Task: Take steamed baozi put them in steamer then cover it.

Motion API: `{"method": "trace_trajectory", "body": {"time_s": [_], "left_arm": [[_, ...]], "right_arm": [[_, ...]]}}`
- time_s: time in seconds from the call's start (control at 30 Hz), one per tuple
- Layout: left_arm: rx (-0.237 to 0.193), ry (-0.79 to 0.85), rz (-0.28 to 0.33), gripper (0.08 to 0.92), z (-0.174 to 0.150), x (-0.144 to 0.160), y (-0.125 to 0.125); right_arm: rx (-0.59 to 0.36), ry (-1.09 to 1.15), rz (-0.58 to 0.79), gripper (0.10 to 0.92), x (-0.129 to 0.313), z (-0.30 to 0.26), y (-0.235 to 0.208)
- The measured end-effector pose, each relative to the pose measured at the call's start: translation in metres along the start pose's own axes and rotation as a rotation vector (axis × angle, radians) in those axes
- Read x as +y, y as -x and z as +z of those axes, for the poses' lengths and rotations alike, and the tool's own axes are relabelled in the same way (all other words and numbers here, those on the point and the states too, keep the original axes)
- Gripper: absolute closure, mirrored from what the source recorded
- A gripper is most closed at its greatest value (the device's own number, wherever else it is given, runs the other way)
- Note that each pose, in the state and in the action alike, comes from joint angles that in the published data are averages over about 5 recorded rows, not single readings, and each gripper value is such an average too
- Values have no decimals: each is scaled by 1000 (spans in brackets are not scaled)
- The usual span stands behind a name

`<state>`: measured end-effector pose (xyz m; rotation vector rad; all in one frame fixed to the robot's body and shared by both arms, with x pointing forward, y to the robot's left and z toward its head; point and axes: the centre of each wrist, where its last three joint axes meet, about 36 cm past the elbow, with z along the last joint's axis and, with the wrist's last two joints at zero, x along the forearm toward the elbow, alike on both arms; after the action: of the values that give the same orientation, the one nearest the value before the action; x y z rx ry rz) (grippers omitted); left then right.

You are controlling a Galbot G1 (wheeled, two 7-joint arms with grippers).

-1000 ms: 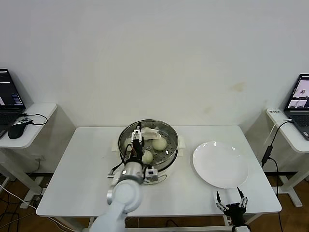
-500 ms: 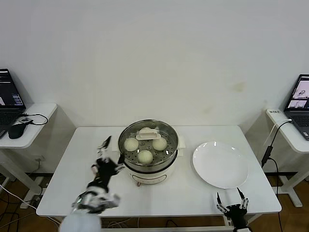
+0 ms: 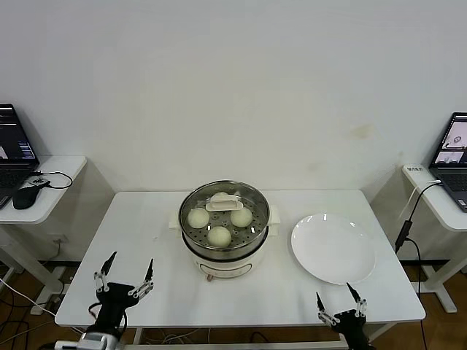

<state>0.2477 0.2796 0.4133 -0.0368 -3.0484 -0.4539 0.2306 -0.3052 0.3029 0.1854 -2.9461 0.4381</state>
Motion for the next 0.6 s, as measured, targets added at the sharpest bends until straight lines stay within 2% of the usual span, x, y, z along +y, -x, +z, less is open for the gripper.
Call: {"method": "trace_trajectory", "body": {"time_s": [0.23,0.6], "left_arm": [[48,-163,-31,177,20,-3,-19],[84,-253,-36,177,41,-13,-34]], "right_arm": [[-17,39,-35,199,6,-9,-10],[-39,96,-90,200,17,-23,-16]]}}
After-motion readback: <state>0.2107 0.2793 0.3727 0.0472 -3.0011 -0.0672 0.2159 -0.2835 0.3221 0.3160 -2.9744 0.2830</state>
